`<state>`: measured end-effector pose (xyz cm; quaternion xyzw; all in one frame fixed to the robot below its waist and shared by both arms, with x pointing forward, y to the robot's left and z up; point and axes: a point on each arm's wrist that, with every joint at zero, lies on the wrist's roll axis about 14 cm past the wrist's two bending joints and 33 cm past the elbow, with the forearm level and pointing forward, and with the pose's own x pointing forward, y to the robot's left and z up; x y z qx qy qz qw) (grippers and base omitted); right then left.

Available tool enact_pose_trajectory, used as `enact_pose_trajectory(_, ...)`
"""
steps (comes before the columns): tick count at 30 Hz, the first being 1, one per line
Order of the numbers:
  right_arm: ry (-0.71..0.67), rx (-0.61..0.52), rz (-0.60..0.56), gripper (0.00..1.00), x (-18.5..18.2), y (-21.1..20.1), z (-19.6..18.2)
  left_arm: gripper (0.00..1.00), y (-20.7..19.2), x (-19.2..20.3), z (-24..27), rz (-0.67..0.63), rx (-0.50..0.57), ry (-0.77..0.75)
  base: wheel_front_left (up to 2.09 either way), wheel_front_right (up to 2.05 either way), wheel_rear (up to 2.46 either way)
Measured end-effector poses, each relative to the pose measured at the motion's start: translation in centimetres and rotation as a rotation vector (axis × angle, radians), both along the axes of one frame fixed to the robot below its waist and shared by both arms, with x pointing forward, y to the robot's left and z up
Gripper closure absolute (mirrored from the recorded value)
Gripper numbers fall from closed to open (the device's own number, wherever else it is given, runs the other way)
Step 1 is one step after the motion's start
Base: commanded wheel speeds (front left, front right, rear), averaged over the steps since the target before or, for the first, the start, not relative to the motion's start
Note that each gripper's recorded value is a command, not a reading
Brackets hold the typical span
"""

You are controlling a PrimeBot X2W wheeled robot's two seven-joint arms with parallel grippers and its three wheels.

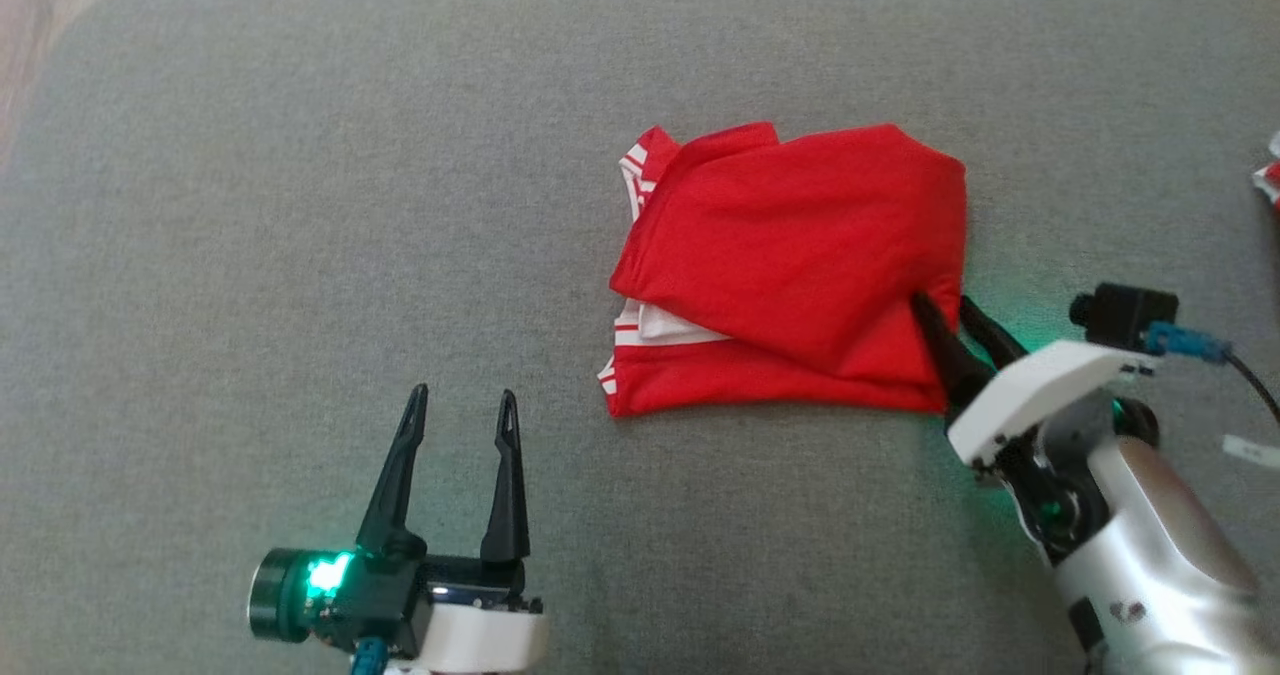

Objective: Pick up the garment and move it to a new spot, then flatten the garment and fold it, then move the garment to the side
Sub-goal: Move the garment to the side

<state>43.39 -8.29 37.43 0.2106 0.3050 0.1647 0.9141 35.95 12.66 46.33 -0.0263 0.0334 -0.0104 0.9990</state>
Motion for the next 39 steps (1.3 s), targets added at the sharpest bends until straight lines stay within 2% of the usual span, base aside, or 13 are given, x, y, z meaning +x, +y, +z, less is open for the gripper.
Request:
enact_pose_trajectory(3,-0.014,0.053,0.018,1.00,0.6,1.5,0.8,0.00,0.1,0.2,-0.3,0.008,-0.001,0.009,0.00,0.00,0.00)
enact_pose_trajectory(7,-0.067,-0.012,0.013,1.00,0.9,-0.8,1.0,0.00,-0.7,0.7,-0.4,-0.016,-0.007,0.008,0.00,0.00,0.00)
enact_pose_trajectory(10,-0.114,-0.118,0.002,1.00,1.7,-4.6,1.7,0.00,-1.8,1.7,0.1,-0.047,-0.041,-0.010,0.00,0.00,0.00)
enact_pose_trajectory(14,-0.220,-0.283,-0.029,1.00,4.3,-10.9,4.9,0.00,-4.1,3.5,1.0,-0.127,-0.091,-0.045,0.00,0.00,0.00)
enact_pose_trajectory(15,-0.220,-0.283,-0.029,1.00,4.3,-10.9,4.9,0.00,-4.1,3.5,1.0,-0.127,-0.091,-0.045,0.00,0.00,0.00)
enact_pose_trajectory(17,-0.264,-0.407,-0.054,1.00,5.8,-15.7,7.4,0.00,-6.1,5.1,1.5,-0.197,-0.120,-0.073,0.00,0.00,0.00)
enact_pose_trajectory(23,-0.239,-0.625,-0.150,1.00,5.5,-25.3,9.8,0.00,-8.9,7.6,0.3,-0.289,-0.167,-0.070,0.00,0.00,0.00)
enact_pose_trajectory(28,-0.205,-0.710,-0.243,1.00,4.8,-30.4,11.0,0.00,-10.3,8.7,-1.2,-0.332,-0.190,-0.044,0.00,0.00,0.00)
enact_pose_trajectory(29,-0.195,-0.733,-0.251,0.96,4.7,-31.2,11.0,0.00,-10.6,8.9,-1.5,-0.338,-0.198,-0.039,0.00,0.00,0.00)
enact_pose_trajectory(30,-0.185,-0.761,-0.254,0.18,4.5,-31.8,10.9,0.00,-10.7,9.2,-1.7,-0.338,-0.216,-0.032,0.00,0.00,0.00)
enact_pose_trajectory(31,-0.183,-0.789,-0.258,0.00,4.4,-32.4,10.8,0.00,-10.8,9.3,-1.9,-0.341,-0.226,-0.028,0.00,0.00,0.00)
enact_pose_trajectory(34,-0.257,-0.789,-0.281,0.00,5.0,-31.8,11.2,0.00,-10.3,9.6,-1.6,-0.315,-0.241,-0.031,0.00,0.00,0.00)
enact_pose_trajectory(39,-0.341,-0.643,-0.256,0.00,4.4,-25.3,8.8,0.00,-9.5,8.7,-1.0,-0.294,-0.229,-0.023,0.00,0.00,0.00)
